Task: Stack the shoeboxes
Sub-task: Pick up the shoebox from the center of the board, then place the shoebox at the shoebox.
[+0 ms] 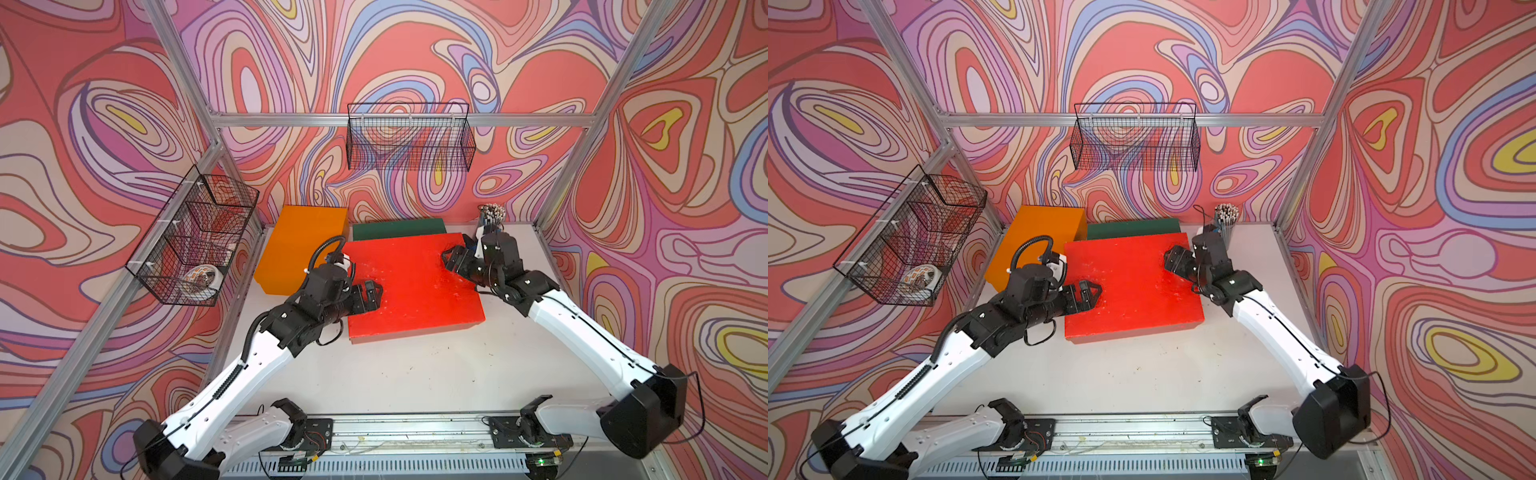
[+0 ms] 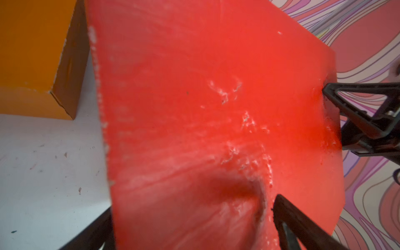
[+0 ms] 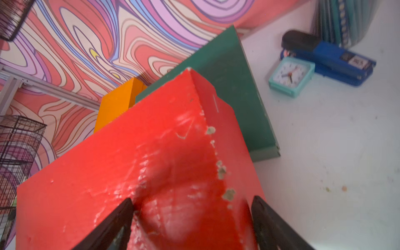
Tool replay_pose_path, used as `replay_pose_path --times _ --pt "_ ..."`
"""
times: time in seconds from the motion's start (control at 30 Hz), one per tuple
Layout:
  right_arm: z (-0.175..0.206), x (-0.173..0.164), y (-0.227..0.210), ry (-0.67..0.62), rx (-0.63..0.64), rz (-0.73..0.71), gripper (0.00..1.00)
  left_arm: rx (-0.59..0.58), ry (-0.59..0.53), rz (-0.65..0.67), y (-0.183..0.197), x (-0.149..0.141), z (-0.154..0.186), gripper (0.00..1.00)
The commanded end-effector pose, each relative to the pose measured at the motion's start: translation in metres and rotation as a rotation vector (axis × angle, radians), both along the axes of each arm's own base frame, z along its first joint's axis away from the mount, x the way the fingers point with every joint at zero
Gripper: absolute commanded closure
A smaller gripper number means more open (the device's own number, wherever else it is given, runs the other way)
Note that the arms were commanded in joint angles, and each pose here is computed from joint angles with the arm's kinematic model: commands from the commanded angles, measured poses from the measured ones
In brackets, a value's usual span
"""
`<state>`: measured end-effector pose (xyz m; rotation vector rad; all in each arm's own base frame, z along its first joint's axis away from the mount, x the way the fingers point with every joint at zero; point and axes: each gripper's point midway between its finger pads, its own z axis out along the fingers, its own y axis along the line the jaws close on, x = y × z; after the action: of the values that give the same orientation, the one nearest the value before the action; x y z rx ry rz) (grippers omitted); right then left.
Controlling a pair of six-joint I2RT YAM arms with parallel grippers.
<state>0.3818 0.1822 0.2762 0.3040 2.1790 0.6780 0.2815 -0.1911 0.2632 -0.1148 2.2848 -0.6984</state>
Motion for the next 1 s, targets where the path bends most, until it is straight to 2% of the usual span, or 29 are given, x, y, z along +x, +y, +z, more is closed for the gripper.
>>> replay_pose_path --times 0.0,0.13,0.33,0.63,0.97 --pt "0.032 0.000 0.065 -0.024 0.117 0.220 0.15 -0.216 -0.157 -0.286 -0.074 -0.001 0.077 0.00" --pt "0.045 0.030 0.067 -0.045 0.111 0.219 0.15 -0.178 -0.173 -0.290 -0.088 0.022 0.086 0.00" --pt "0.040 0.074 0.045 -0.026 0.130 0.181 0.16 -0.133 -0.198 -0.311 -0.110 0.053 0.095 0.00" --pt "0.027 0.110 0.010 -0.001 0.123 0.130 0.16 -0.067 -0.162 -0.340 -0.142 0.093 0.078 0.00" --pt "-0.007 0.139 -0.003 0.052 0.084 0.109 0.16 0.000 -0.094 -0.291 -0.146 0.128 0.041 0.02"
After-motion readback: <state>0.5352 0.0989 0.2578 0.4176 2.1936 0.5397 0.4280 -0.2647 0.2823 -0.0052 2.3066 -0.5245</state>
